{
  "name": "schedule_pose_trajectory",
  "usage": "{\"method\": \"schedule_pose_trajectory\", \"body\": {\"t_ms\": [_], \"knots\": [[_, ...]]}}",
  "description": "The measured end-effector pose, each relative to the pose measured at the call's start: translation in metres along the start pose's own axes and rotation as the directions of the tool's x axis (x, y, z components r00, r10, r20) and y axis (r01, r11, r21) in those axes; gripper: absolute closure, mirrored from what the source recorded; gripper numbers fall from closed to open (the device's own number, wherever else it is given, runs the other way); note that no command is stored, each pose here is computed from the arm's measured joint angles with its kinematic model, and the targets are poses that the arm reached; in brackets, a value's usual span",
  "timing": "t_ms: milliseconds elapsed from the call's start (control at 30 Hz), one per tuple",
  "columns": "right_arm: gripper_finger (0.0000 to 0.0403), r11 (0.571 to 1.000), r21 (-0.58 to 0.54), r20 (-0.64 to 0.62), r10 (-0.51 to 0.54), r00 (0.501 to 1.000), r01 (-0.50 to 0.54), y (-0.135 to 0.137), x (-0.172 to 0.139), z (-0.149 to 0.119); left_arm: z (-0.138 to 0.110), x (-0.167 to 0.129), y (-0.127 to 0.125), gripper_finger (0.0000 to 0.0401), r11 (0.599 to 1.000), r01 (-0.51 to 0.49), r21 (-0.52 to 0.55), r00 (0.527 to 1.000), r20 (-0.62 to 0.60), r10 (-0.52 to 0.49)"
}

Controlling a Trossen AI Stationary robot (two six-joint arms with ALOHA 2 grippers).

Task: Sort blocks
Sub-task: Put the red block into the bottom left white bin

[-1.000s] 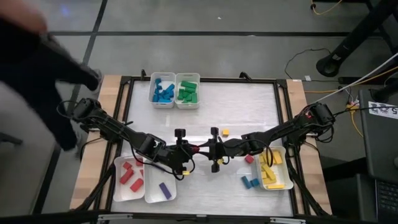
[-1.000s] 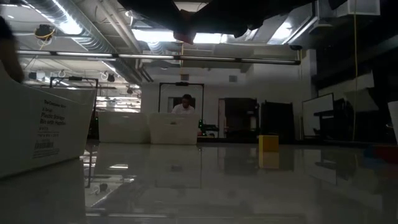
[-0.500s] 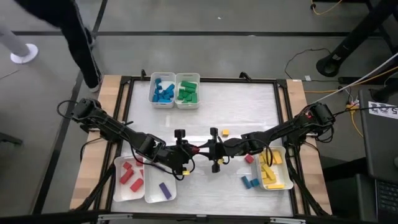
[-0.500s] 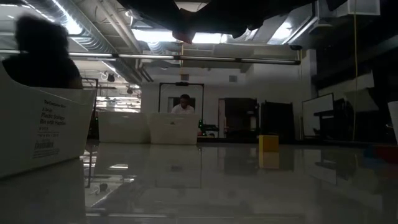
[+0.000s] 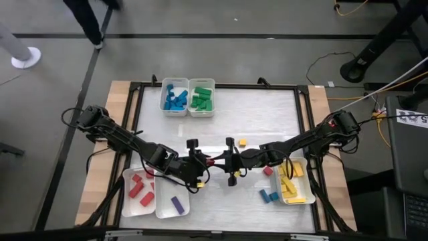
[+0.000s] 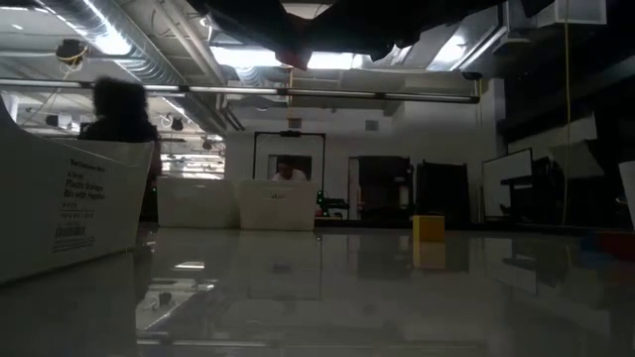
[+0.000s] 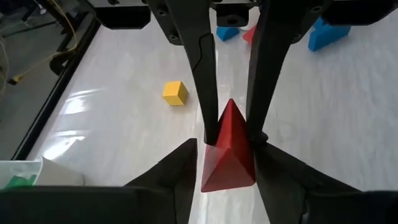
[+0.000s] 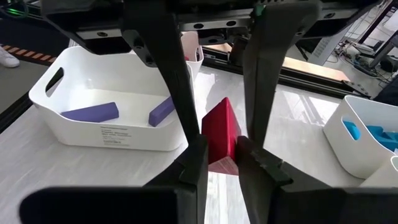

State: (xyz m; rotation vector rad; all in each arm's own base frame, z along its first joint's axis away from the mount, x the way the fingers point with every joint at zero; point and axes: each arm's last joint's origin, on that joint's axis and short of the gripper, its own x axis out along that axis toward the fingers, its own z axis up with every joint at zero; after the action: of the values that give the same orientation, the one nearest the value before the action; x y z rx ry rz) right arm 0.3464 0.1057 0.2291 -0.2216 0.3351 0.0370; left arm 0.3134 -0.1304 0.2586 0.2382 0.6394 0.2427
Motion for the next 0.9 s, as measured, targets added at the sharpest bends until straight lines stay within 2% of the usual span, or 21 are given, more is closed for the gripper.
{"method": "schedule_pose_trajectory", "body": {"t_ms": [133,433,767,900], "knots": [[0.0325,1.000,0.001,0.002,0.000,1.000,0.000,0.0000,0.0000,0.0002,-0.0001,0.0000,0.0000,0.0278,0.999,0.000,-0.040,1.000,-0.001,0.000],[0.0325,1.000,0.000,0.002,0.002,1.000,-0.002,0.0001,0.0000,0.0001,-0.0005,0.0000,0.0001,0.0320,0.999,-0.001,-0.048,1.000,-0.004,0.001],[0.0322,1.000,0.003,0.008,-0.011,1.000,0.011,-0.0003,0.0001,0.0005,-0.0002,-0.0001,0.0004,0.0322,0.999,-0.006,-0.038,1.000,-0.003,0.006],[0.0301,1.000,0.004,0.010,-0.012,1.000,0.012,-0.0003,0.0001,0.0007,-0.0001,-0.0001,0.0007,0.0321,0.999,-0.008,-0.039,1.000,-0.003,0.008]]}}
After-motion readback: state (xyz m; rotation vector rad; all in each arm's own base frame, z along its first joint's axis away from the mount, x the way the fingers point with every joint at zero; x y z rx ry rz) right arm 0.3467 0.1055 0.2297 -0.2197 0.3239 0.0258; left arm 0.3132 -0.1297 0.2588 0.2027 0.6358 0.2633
